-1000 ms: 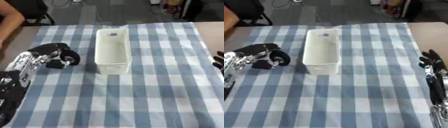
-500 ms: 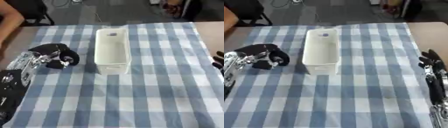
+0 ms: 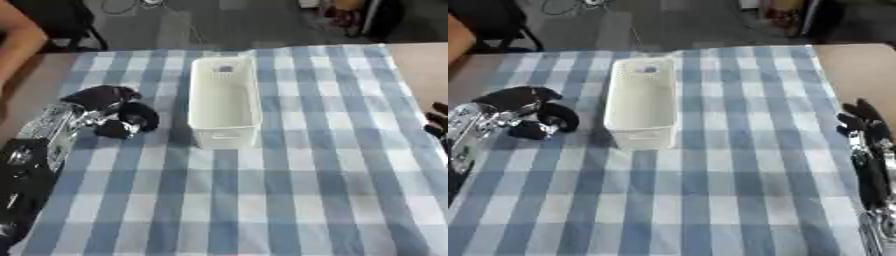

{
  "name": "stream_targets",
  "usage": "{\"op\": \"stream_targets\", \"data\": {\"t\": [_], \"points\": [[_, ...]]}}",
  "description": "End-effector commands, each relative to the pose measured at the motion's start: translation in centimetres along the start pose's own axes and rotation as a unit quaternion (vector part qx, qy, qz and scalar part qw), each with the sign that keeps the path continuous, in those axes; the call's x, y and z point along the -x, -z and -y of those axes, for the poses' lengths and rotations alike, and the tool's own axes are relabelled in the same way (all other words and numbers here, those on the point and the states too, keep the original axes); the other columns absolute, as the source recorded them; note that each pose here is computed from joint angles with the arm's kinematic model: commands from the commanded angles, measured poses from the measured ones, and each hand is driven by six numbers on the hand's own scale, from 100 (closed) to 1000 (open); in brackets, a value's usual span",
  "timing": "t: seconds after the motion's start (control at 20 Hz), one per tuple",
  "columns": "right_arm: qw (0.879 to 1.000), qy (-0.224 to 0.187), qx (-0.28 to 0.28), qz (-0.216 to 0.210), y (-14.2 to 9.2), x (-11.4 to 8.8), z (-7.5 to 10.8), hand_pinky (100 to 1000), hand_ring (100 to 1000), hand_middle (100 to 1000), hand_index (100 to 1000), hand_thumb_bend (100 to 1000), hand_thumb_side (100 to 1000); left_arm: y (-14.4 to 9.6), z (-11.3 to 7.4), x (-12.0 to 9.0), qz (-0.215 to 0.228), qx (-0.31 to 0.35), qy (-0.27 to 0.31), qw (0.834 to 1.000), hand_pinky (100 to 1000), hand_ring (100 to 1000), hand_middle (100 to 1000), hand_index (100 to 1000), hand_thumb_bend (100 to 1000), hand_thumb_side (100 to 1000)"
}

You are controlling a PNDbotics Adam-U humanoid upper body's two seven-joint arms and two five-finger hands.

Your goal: Pick up objects on the table and place them in the box.

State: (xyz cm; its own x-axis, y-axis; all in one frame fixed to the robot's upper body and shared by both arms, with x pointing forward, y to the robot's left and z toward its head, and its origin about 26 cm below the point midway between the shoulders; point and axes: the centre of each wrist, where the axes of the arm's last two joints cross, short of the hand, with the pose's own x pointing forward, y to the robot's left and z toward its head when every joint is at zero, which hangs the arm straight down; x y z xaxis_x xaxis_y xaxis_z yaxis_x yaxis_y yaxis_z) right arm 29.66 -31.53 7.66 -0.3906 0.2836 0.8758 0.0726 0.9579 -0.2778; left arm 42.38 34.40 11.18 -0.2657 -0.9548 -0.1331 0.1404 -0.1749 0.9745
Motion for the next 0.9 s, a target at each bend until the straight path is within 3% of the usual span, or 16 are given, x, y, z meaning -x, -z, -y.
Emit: {"op": "stream_targets", "data": {"t": [0.05, 0.1, 0.15, 0.2, 0.25, 0.3, 0.35, 0.4, 0.9], "points": [[1.0, -0.005, -0.001, 0.011, 0.42, -0.56, 0.35, 870, 875, 865, 972, 100, 710, -0.25, -1.46, 0.42, -0.013, -0.069, 0.001, 0.998, 845, 713, 663, 712, 105, 699], [1.0, -0.005, -0.001, 0.011, 0.42, -0.56, 0.35, 869, 875, 865, 972, 100, 710, -0.27, -1.59, 0.42, -0.018, -0.088, 0.0, 0.996, 733, 554, 534, 576, 100, 669], [1.0, -0.005, -0.001, 0.011, 0.42, -0.56, 0.35, 870, 875, 865, 972, 100, 710, -0.29, -1.6, 0.4, -0.023, -0.106, -0.001, 0.994, 744, 570, 546, 588, 100, 674], [1.0, -0.005, -0.001, 0.011, 0.42, -0.56, 0.35, 869, 874, 865, 972, 100, 710, -0.29, -1.57, 0.37, -0.027, -0.12, -0.004, 0.992, 661, 434, 438, 497, 100, 554], [1.0, -0.005, -0.001, 0.011, 0.42, -0.57, 0.36, 869, 874, 865, 972, 100, 710, -0.29, -1.49, 0.33, -0.031, -0.13, -0.006, 0.991, 656, 424, 430, 488, 100, 538], [1.0, -0.005, -0.001, 0.011, 0.43, -0.57, 0.37, 869, 874, 865, 972, 100, 710, -0.28, -1.43, 0.31, -0.033, -0.137, -0.009, 0.99, 616, 345, 352, 408, 100, 409], [1.0, -0.005, -0.001, 0.011, 0.43, -0.57, 0.38, 869, 874, 865, 972, 100, 710, -0.28, -1.37, 0.3, -0.035, -0.141, -0.011, 0.989, 618, 351, 357, 415, 100, 417], [1.0, -0.005, -0.001, 0.011, 0.43, -0.57, 0.38, 869, 874, 865, 972, 100, 710, -0.28, -1.33, 0.3, -0.037, -0.143, -0.013, 0.989, 612, 309, 320, 344, 100, 376], [1.0, -0.006, 0.001, 0.011, 0.42, -0.57, 0.42, 869, 874, 865, 972, 100, 709, -0.32, -1.39, 0.29, -0.038, -0.138, -0.013, 0.99, 650, 315, 317, 313, 100, 363]]}}
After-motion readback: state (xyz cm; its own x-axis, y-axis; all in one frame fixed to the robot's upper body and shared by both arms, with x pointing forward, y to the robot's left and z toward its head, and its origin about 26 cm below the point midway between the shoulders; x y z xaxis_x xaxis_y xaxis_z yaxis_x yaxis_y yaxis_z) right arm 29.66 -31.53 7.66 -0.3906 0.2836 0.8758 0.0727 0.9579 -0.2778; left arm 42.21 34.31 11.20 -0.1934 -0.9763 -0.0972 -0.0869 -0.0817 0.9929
